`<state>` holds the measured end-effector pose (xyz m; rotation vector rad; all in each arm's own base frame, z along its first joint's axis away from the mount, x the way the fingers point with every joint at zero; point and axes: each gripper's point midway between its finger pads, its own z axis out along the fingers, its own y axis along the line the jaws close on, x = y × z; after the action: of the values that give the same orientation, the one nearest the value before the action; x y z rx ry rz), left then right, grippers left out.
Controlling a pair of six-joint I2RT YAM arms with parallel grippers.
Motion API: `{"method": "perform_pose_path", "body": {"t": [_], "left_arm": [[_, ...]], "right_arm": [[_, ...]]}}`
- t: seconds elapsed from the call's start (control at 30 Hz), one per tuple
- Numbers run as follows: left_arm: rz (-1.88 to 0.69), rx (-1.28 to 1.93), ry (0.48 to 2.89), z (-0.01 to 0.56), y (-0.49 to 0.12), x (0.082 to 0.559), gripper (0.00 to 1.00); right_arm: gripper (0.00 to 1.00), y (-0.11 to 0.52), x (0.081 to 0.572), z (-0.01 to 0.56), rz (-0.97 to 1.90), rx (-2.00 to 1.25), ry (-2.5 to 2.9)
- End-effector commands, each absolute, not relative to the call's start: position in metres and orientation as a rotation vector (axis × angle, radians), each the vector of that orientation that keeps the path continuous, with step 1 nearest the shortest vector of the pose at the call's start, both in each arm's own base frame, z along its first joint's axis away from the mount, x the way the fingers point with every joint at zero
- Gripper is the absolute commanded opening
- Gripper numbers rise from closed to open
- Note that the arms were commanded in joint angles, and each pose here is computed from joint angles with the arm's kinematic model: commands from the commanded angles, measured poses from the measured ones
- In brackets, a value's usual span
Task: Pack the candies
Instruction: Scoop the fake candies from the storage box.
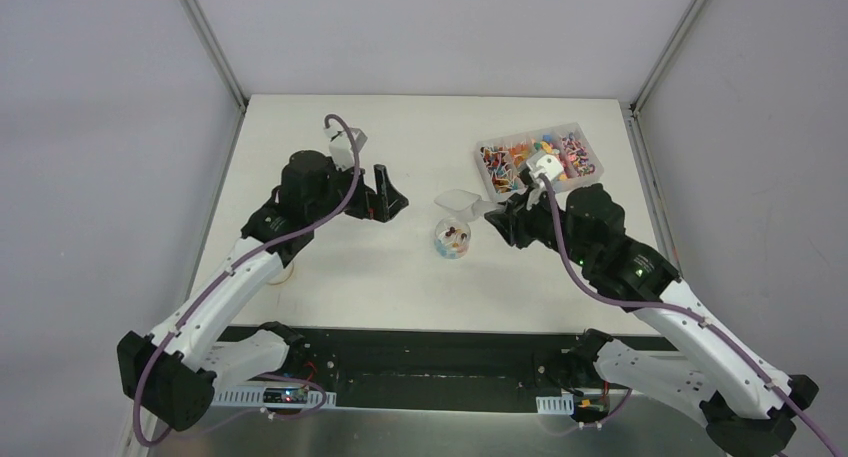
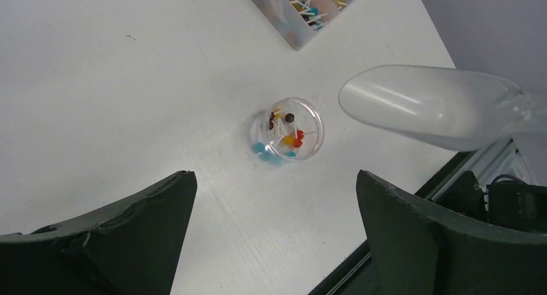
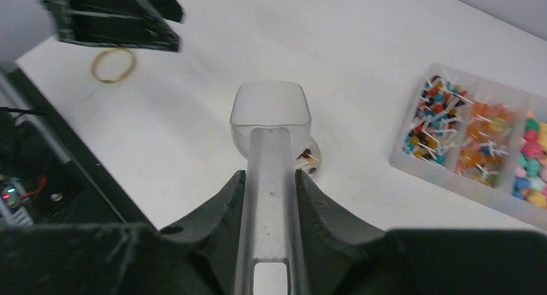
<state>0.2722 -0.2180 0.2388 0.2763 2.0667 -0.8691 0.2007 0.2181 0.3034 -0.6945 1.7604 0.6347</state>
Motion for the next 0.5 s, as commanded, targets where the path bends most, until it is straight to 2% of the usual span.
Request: {"method": "perform_pose_path", "body": {"t": [0.0,0.23,0.47], "left_arm": [[-0.69,0.264,1.937,0.27,-0.191,0.277,0.99],[-0.61,0.258,1.959,0.243,-0.175,0.27,0.99],[-0.602,0.28,1.97,0.238,-0.174,0.266,0.99]], "right_arm": [[0.0,0.189,0.234,0.303,0.372,-0.573,1.797],[0.0,0.167,0.287,0.275,0.005,-0.542,1.923],[0.0,0.152,0.345,0.256,-0.09,-0.481,2.041]]}}
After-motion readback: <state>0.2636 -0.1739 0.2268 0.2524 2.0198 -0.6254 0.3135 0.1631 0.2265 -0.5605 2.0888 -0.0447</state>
